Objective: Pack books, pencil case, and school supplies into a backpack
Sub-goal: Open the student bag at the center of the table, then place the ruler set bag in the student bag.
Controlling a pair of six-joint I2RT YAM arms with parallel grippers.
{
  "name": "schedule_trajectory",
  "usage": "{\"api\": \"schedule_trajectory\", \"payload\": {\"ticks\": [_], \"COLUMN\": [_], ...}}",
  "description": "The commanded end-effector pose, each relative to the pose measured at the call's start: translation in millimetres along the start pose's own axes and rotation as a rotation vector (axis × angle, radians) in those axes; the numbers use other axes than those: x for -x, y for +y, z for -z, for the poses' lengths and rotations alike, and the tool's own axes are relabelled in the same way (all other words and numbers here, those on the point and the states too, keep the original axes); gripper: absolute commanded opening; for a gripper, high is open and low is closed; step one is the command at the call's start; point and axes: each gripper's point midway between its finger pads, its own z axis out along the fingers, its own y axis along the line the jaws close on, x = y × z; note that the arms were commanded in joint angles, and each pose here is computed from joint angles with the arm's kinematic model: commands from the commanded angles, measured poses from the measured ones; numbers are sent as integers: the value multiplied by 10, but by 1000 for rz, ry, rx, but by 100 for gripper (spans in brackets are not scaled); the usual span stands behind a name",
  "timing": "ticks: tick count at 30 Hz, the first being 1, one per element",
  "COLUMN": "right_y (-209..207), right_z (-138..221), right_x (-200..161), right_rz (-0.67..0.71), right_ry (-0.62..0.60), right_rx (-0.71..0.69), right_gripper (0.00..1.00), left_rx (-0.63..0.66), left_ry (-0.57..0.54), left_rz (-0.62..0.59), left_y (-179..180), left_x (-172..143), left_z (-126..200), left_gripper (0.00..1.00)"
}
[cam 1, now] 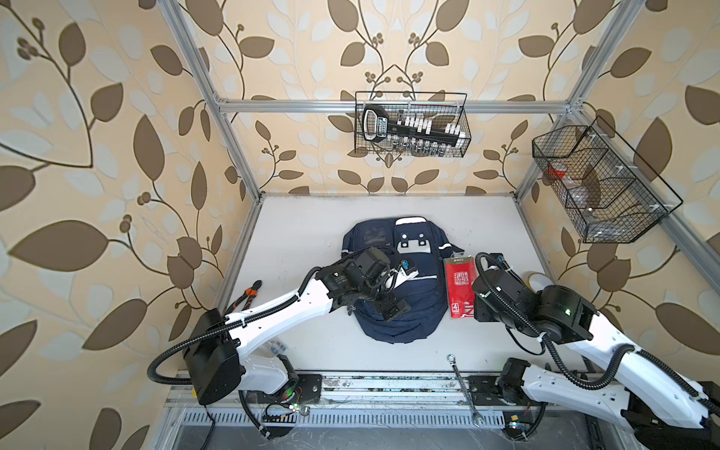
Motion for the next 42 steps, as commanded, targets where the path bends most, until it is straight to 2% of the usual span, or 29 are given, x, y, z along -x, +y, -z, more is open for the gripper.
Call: {"api": "schedule_trajectory", "payload": {"ticks": [1, 3, 6, 8, 11, 15, 17, 22, 26, 29, 35, 39, 42], "right_y": [-94, -98, -113, -135, -139, -68, -11, 208, 400, 525, 683, 735, 860], "right_z": [-14, -9, -15, -18, -13, -28, -46, -65, -84, -86, -249, -445, -604], "right_x": [-123, -158, -223, -261, -296, -346, -366, -411, -394, -331, -166, 82, 316], "right_rz": [-16, -31, -40, -41, -44, -33, -33, -46, -52, -54, -83, -195, -360], "right_ry": [35, 39, 53, 62, 68, 93, 100, 126, 128, 117, 77, 15, -23], "right_rx": [-17, 1, 15, 15, 29, 67, 96, 206, 283, 320, 297, 250, 287], "right_gripper": [0, 0, 0, 0, 0, 0, 0, 0, 0, 0, 0, 0, 0], "left_rx": [37, 96, 168, 214, 272, 322, 367, 329, 262, 215, 142, 79, 41], "left_ry": [45, 73, 83, 98, 75, 31, 7, -86, -132, -156, -203, -223, -220], "left_rz": [-108, -147, -179, -186, -181, -155, -123, 57, 153, 193, 236, 240, 258], "left_y": [72, 151, 263, 356, 462, 549, 641, 754, 669, 600, 453, 271, 158], "left_x": [-46, -118, -156, -166, -38, 119, 192, 360, 554, 682, 871, 994, 1002], "left_z": [-64, -173, -269, -355, -317, -269, -221, -44, 49, 88, 176, 212, 197], "left_gripper": [92, 86, 83, 75, 55, 22, 0, 0, 0, 0, 0, 0, 0]}}
